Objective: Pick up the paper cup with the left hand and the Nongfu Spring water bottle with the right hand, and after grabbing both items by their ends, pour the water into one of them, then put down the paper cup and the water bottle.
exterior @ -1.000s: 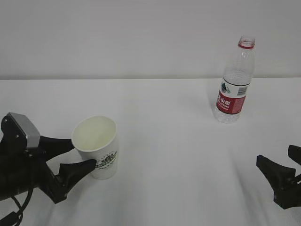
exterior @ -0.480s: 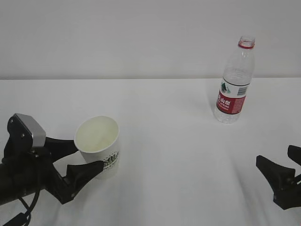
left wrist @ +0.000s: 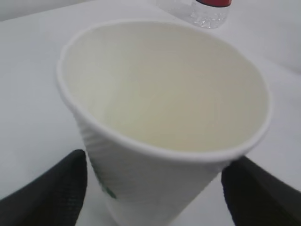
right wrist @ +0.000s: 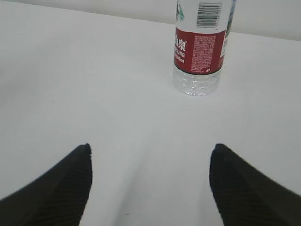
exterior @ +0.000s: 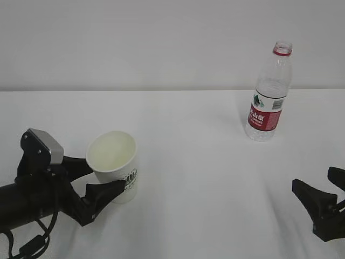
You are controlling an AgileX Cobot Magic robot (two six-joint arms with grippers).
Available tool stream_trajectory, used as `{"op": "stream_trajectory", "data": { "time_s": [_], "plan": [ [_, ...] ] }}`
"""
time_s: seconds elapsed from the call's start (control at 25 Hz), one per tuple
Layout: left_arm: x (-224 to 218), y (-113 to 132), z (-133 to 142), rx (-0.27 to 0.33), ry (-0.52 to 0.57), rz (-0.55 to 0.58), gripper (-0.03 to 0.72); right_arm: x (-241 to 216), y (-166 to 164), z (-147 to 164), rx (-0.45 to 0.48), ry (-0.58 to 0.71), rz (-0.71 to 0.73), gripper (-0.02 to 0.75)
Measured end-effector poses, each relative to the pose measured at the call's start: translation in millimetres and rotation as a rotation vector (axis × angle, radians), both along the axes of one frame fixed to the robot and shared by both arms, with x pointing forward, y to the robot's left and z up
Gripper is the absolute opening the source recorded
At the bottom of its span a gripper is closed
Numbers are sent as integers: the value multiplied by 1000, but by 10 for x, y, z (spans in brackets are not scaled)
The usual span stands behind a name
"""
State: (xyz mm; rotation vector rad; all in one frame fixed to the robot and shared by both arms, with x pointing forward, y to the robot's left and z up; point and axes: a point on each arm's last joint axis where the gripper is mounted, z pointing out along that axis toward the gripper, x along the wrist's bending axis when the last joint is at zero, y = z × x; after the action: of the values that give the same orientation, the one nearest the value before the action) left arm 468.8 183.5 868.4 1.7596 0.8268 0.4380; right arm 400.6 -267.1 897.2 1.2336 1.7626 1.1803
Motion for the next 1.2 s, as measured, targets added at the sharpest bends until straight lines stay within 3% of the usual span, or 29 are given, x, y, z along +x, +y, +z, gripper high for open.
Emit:
{"op": "stream_trajectory", "data": {
  "time_s": [0.64,1.2],
  "plan": [
    [320,-189,-24,-28,-58,2,648,-1,1,-42,-2,25,1,587],
    [304,-201,-139,-20,-16,-16,652,-1,3,-46,-1,28,4,587]
  ]
}}
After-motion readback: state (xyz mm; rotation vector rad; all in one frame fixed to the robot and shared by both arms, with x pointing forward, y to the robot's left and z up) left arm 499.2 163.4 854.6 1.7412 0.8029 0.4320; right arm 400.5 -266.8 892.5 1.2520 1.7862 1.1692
